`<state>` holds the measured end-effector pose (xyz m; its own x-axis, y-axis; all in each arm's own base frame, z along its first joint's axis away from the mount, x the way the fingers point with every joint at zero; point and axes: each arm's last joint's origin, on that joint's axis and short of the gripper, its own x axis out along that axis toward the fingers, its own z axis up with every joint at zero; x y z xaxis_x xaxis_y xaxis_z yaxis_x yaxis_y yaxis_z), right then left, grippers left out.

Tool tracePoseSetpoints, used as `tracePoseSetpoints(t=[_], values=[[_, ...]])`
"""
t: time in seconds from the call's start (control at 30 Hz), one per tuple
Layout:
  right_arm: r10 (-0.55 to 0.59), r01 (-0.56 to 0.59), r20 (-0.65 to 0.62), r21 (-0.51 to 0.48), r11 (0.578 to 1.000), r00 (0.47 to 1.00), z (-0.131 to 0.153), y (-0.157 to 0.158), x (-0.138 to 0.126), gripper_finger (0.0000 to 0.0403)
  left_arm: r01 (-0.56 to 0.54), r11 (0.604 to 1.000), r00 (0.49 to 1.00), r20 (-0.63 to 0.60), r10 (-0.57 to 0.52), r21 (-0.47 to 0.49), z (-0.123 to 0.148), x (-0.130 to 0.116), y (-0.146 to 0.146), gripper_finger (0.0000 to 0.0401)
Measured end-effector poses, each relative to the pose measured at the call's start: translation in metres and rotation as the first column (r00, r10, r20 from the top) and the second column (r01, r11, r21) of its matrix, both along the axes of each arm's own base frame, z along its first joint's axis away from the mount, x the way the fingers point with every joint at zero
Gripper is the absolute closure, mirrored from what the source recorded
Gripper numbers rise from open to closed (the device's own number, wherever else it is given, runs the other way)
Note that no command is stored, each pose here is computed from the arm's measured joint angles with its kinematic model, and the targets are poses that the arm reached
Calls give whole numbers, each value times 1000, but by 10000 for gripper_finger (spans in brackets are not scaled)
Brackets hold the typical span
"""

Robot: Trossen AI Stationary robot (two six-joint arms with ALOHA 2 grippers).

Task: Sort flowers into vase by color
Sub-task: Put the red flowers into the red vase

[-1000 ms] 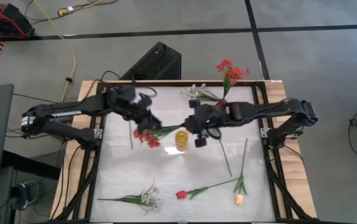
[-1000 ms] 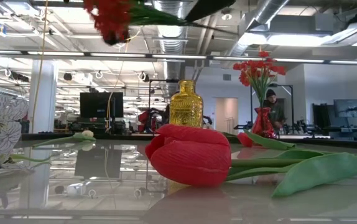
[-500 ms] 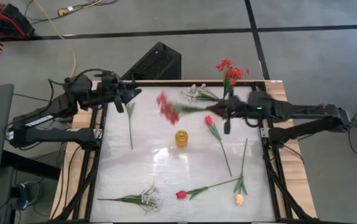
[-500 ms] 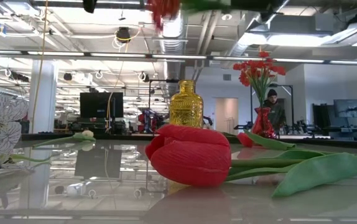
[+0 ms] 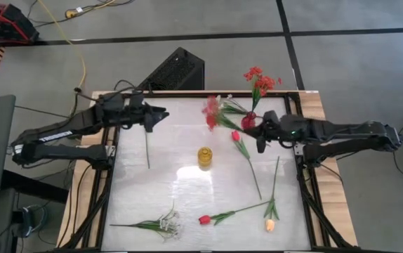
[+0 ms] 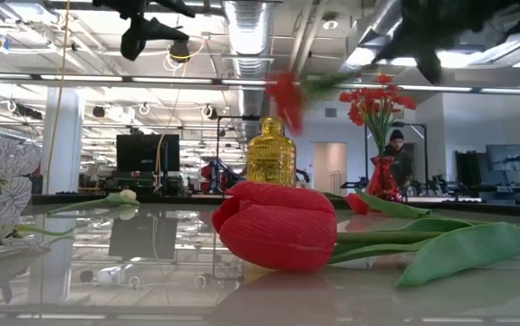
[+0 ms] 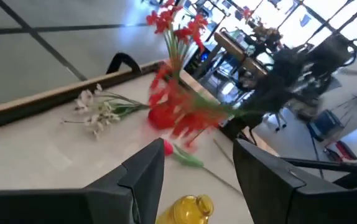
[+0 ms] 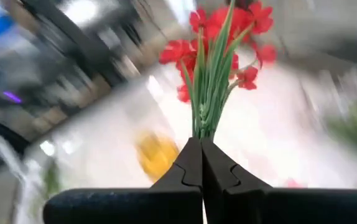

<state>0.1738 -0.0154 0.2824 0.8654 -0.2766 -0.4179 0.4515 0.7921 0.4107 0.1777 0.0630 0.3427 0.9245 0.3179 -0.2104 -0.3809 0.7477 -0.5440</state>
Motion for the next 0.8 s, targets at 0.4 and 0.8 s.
tracePoseSetpoints(t=[0.4,0.8], values=[[-81,187,-416,220,958,906,-40,4,-19,375,28,999,999,-26,-28,36,-7,16,3,222],[89,153,-577,357,922,812,-66,-6,0,201,40,996,999,-36,-37,77,-9,23,5,222]])
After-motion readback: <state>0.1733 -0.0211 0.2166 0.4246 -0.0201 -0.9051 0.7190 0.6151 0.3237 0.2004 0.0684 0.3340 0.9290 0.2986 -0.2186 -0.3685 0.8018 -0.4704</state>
